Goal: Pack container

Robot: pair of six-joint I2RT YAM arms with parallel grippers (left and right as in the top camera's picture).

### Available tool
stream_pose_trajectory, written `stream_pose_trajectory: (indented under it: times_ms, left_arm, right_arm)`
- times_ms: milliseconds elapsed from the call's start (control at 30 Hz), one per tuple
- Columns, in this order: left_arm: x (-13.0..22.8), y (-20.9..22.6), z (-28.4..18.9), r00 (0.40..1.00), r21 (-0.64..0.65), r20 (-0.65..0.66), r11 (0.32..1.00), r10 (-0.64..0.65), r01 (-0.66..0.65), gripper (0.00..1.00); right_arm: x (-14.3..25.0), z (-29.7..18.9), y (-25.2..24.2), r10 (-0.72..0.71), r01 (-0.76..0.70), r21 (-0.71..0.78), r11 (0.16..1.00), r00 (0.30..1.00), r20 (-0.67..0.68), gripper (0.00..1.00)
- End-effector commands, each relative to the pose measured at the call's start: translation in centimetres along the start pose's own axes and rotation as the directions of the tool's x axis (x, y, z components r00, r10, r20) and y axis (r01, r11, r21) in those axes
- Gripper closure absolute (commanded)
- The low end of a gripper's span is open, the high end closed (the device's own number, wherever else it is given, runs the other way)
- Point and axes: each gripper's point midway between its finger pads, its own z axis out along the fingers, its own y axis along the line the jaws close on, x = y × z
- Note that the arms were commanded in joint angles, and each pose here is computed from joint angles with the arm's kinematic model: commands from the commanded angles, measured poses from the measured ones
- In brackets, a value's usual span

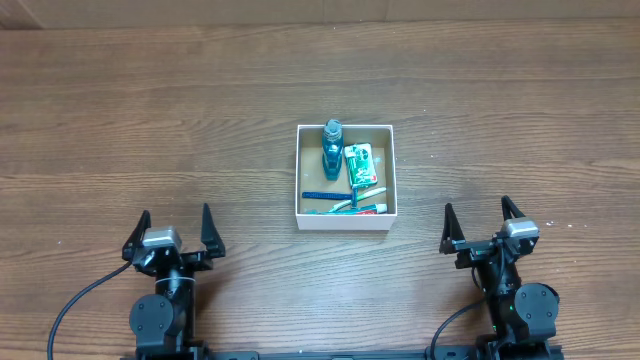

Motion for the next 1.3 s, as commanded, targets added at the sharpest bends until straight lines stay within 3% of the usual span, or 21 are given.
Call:
stream_pose_trajectory:
  times_ms: [0, 100, 1267]
  left_arm:
    - [1.16, -0.92, -0.09, 0.999, 0.051, -0.045, 0.998, -0.020, 0.022, 0.00]
    - [1.16, -1.07, -0.09, 0.996, 0.057, -0.049, 0.995, -0.074, 0.076, 0.00]
    - [1.18, -1.06, -0.09, 0.996, 0.056, -0.050, 0.995, -0.074, 0.076, 0.00]
  right_arm:
    - [0.14, 0.01, 0.00, -0.005, 0.005, 0.001, 1.000, 1.000, 0.005, 0.00]
    - [0.14, 0.01, 0.00, -0.005, 0.005, 0.001, 1.000, 1.000, 0.005, 0.00]
    - [0.14, 0.01, 0.00, -0.005, 0.005, 0.001, 1.000, 1.000, 0.005, 0.00]
